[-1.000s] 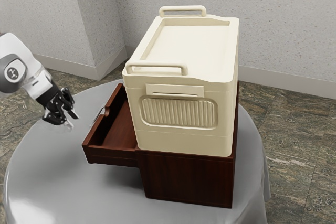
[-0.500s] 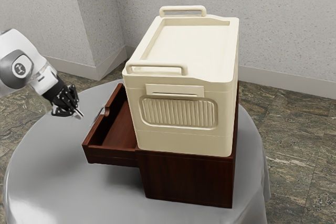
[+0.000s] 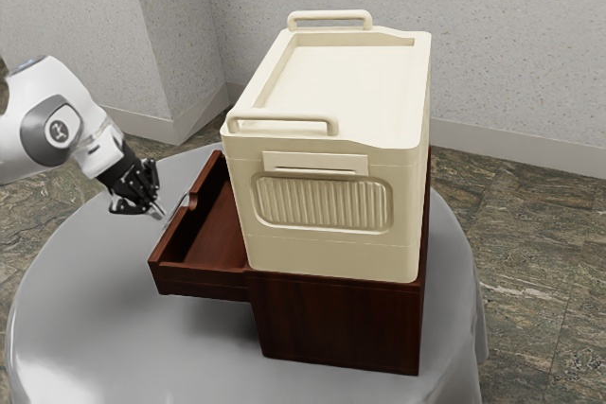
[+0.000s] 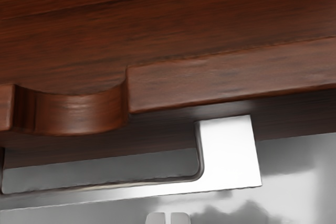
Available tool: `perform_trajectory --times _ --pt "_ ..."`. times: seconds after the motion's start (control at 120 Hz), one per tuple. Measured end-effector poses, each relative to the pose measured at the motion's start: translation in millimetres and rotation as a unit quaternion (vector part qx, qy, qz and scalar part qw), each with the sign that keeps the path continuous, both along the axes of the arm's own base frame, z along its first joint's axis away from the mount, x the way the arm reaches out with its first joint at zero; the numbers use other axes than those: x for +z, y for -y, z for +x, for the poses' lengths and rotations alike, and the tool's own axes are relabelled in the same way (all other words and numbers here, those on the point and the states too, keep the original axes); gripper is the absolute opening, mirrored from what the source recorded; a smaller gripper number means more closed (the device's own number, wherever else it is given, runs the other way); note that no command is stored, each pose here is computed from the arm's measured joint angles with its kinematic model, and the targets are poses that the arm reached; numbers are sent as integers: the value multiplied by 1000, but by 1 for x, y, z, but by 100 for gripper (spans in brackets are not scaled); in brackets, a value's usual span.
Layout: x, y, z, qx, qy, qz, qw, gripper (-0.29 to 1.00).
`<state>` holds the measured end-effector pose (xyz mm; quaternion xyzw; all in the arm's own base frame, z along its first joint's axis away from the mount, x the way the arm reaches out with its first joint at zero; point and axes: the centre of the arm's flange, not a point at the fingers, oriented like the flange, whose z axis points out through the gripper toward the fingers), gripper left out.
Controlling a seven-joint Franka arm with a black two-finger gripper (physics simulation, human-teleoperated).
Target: Push the drawer handle with one arm to close the drawer
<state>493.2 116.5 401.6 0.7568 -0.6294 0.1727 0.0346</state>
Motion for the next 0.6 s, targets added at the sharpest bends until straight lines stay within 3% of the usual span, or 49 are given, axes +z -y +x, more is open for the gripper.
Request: perform_trajectory --times 0.6 --pt "-2 28 8 -28 10 2 1000 -8"
